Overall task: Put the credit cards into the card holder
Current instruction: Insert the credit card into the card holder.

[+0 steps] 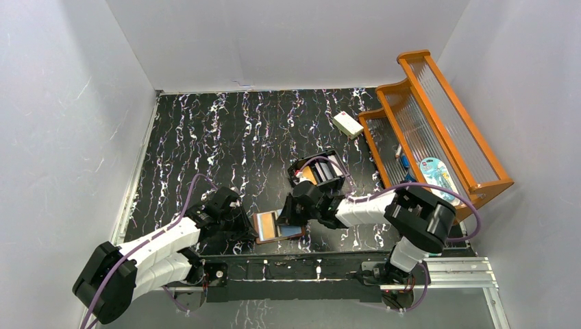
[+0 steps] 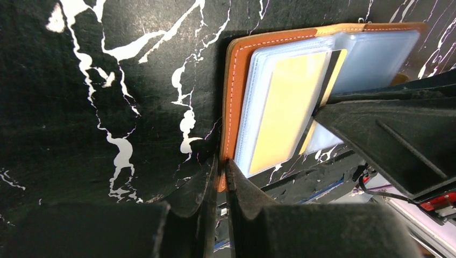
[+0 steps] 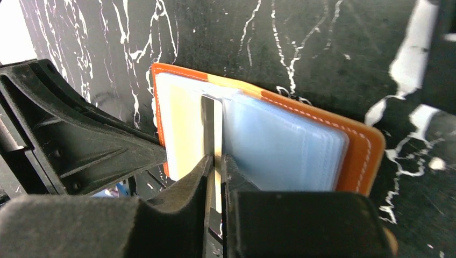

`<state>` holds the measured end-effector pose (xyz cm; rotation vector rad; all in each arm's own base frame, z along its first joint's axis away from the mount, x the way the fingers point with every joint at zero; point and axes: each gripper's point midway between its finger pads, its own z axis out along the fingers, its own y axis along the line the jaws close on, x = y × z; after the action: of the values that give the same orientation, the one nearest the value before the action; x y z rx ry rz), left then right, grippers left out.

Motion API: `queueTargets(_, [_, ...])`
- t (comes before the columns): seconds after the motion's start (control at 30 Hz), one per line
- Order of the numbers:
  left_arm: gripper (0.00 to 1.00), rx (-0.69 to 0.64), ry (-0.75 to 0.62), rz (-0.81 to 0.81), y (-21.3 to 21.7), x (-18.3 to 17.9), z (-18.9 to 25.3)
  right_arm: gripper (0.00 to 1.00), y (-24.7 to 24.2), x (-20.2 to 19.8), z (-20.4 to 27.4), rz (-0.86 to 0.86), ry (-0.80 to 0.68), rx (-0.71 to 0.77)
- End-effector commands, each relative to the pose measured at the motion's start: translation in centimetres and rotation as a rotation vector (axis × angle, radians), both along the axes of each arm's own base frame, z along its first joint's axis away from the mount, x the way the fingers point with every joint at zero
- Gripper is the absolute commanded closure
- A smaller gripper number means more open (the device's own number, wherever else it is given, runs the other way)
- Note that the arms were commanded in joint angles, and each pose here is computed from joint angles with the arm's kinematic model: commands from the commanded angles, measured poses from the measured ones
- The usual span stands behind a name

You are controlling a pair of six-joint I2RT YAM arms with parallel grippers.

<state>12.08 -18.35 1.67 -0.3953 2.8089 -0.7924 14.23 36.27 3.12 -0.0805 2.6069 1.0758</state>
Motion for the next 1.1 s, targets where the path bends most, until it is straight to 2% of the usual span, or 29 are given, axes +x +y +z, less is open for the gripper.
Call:
queueTargets(0.0, [0.91, 0.004, 0.004, -0.009, 0.1, -0.1, -0.1, 0.79, 1.4, -1.2, 0.6, 0.09, -0.003, 0.003])
queueTargets(0.3, [0.87, 0.035, -0.012, 0.003, 0.6, 0.2, 0.3, 0.72, 0.7, -0.8, 1.4, 0.084, -0.036, -0.057])
queueTargets(0.5, [0.77, 0.072, -0.045, 0.018, 1.1, 0.9, 1.3, 0.61, -0.5, 0.2, 3.8, 0.072, -0.121, -0.117])
queueTargets(0.73, [0.71, 0.021, -0.098, 0.018, 0.3, 1.7, 2.6, 0.57, -0.7, 0.4, 4.2, 0.084, -0.14, -0.131])
queueTargets(0.83, [0.72, -0.01, -0.094, 0.02, -0.2, 1.7, 2.5, 0.56, -0.2, 0.4, 3.7, 0.096, -0.126, -0.134])
queueTargets(1.07, [0.83, 0.015, -0.055, 0.017, 0.0, 1.4, 1.0, 0.55, 0.4, 0.5, 2.4, 0.1, -0.105, -0.147])
